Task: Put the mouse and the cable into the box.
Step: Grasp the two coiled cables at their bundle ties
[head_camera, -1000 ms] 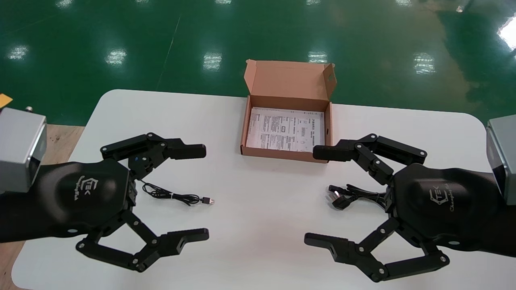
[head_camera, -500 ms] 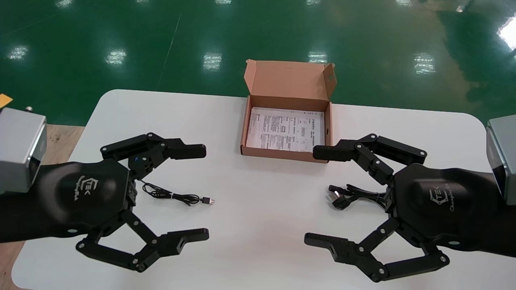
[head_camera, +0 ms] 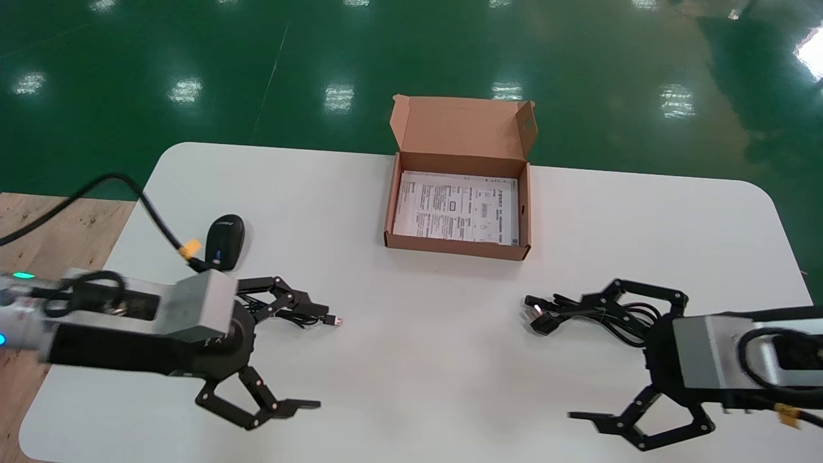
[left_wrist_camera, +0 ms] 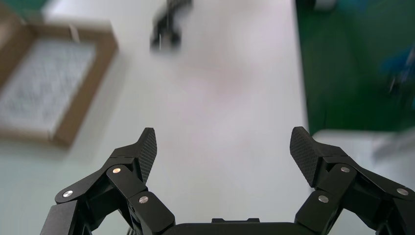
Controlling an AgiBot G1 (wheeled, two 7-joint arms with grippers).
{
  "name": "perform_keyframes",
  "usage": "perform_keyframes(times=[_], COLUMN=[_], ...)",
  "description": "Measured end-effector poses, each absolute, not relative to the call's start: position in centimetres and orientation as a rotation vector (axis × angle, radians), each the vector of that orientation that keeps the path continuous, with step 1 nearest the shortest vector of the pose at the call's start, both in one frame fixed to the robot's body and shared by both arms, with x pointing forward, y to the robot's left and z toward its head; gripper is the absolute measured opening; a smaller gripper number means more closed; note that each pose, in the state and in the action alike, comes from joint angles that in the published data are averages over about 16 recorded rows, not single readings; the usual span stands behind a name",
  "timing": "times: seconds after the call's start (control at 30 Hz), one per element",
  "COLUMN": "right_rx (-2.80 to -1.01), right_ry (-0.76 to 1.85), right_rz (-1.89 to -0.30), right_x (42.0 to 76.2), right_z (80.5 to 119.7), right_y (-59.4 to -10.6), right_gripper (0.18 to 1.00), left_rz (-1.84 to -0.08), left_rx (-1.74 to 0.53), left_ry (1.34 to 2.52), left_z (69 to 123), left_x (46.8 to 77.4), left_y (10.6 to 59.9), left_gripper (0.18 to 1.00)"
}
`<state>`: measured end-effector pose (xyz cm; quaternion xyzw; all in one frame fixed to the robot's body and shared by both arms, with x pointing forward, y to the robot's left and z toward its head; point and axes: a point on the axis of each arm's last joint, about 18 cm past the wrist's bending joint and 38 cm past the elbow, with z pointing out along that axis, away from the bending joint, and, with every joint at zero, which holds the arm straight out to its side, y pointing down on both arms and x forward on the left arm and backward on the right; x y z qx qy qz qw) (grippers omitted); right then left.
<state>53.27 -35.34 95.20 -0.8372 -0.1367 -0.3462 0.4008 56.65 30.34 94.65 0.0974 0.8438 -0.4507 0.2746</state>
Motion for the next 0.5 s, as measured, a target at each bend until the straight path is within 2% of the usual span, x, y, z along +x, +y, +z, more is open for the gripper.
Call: perform_keyframes(times=[0.27,0.5], right_rx=[-2.283,-2.344], right_ry=[-0.356,-0.352], right_rz=[-0.942,-0.984], right_x=[57.9,61.5], right_z=[93.2,92.3], right_y=[-38.4,-39.3], right_gripper=[1.000,1.000], left_rz=[-0.929,-0.754], left_rx=[0.233,0.221], left_ry=[2.333,2.346], left_z=[93.6,93.4], left_x=[62.6,66.0], left_y=[31.5,32.3], left_gripper=[1.001,1.001])
